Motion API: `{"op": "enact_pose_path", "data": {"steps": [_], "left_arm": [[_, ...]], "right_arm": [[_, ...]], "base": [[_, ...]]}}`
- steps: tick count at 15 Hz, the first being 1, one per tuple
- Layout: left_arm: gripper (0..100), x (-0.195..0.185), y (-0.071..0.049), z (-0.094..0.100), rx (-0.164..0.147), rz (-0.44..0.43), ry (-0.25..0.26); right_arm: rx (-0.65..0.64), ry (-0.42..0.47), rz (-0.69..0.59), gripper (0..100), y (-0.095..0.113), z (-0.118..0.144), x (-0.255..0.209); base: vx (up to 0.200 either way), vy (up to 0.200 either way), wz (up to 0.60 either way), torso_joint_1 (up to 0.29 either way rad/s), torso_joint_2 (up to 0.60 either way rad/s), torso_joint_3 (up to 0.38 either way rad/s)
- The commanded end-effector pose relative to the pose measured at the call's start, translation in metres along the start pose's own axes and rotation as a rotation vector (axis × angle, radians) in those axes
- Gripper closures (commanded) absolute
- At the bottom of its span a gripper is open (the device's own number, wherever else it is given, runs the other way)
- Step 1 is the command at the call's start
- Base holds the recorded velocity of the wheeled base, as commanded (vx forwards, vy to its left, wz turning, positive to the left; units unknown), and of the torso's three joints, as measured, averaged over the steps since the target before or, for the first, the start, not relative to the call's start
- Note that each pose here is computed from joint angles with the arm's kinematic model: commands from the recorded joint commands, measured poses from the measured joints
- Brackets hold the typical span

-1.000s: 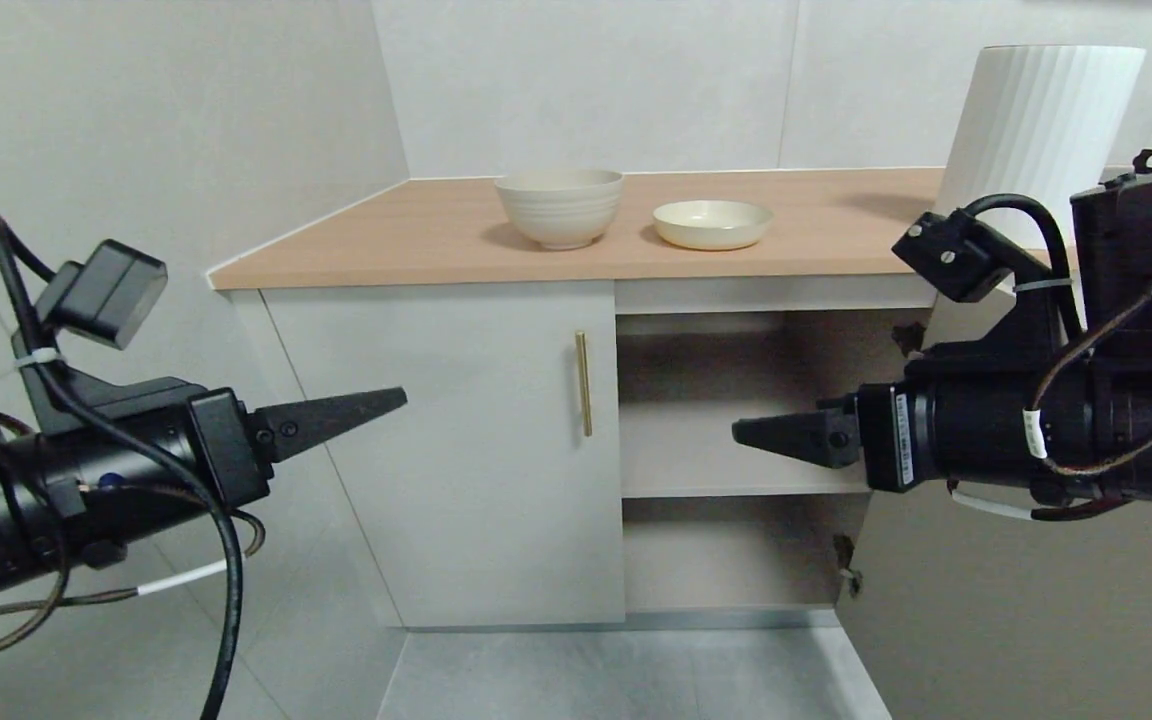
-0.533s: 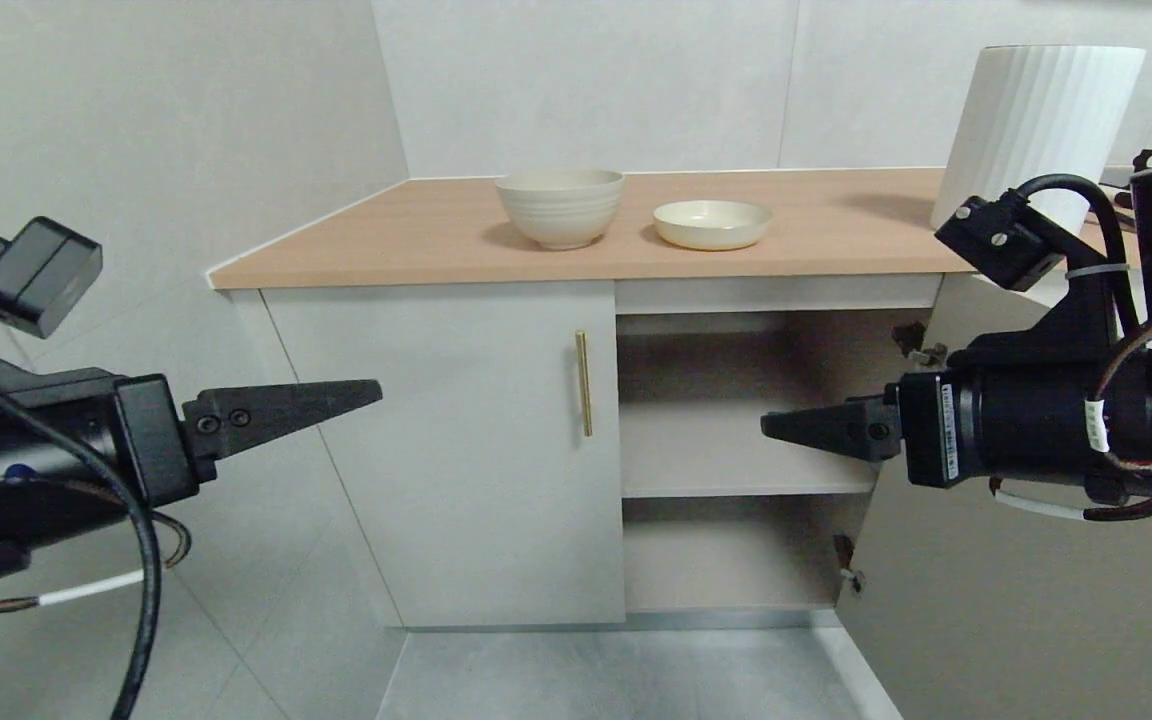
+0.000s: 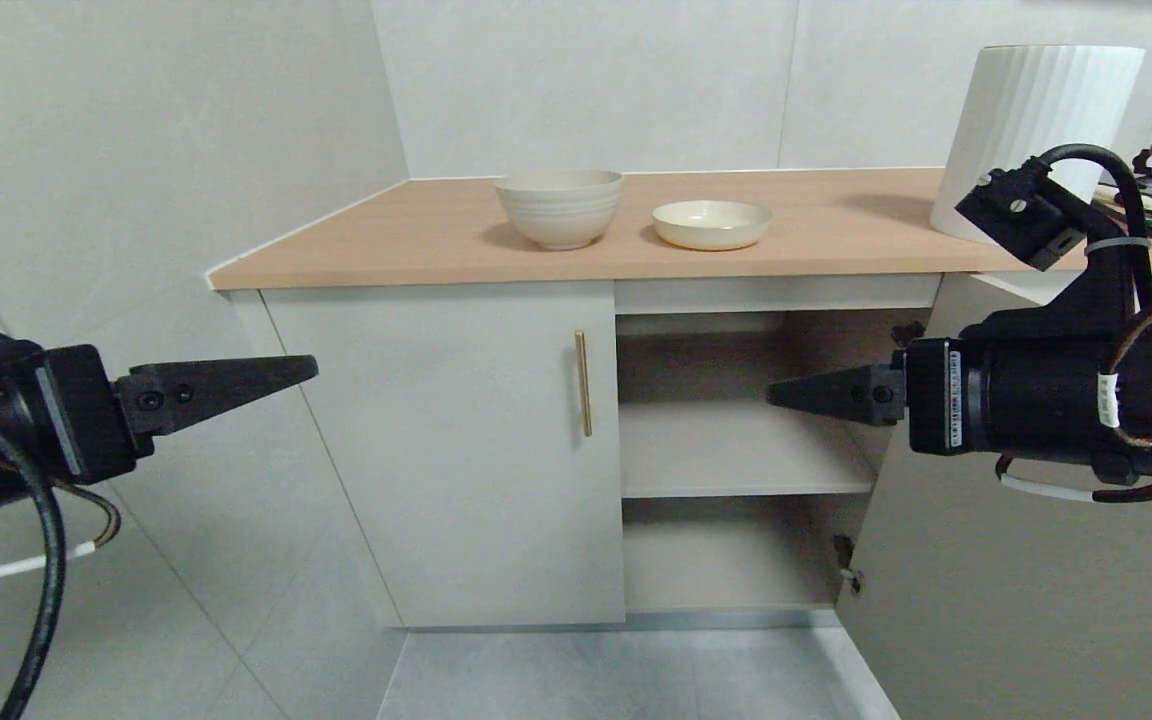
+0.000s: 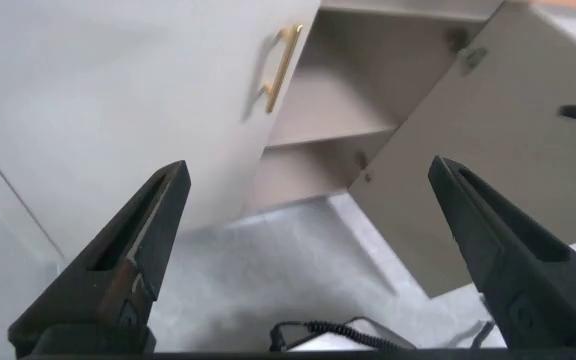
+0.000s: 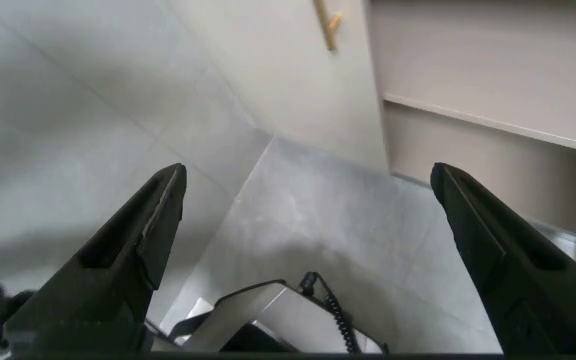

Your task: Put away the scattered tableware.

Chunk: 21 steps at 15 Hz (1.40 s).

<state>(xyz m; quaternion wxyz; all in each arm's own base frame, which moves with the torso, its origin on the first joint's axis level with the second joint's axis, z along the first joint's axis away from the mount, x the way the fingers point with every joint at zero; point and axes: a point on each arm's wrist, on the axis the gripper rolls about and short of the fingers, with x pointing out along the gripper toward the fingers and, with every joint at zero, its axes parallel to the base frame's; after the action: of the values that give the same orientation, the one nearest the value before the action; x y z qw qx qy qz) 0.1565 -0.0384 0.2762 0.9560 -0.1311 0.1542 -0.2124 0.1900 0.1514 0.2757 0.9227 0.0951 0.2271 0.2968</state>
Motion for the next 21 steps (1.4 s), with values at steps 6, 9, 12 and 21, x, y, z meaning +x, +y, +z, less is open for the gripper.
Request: {"op": "enact_pose_path", "data": {"steps": [6, 9, 12, 21], "left_arm": [[0, -0.004, -0.002, 0.003, 0.0, -0.005, -0.014], [0, -0.004, -0.002, 0.004, 0.002, -0.005, -0.021], [0, -0.004, -0.002, 0.004, 0.002, -0.006, -0.022], [0, -0.014, -0.006, 0.005, 0.01, -0.023, -0.049]], "right_arm": [[-0.005, 0.003, 0.008, 0, 0.003, -0.001, 0.001], [-0.006, 0.005, 0.01, 0, 0.004, -0.001, 0.002], [-0.006, 0.007, 0.015, 0, 0.005, -0.002, 0.002], [-0.021, 0.002, 0.084, 0, 0.008, -0.005, -0.021]], "base": [[0.0, 0.0, 0.0, 0.0, 0.0, 0.0], [0.2, 0.0, 0.0, 0.004, 0.0, 0.002], [0.2, 0.0, 0.0, 0.009, 0.0, -0.004], [0.133, 0.0, 0.0, 0.003, 0.0, 0.002]]}}
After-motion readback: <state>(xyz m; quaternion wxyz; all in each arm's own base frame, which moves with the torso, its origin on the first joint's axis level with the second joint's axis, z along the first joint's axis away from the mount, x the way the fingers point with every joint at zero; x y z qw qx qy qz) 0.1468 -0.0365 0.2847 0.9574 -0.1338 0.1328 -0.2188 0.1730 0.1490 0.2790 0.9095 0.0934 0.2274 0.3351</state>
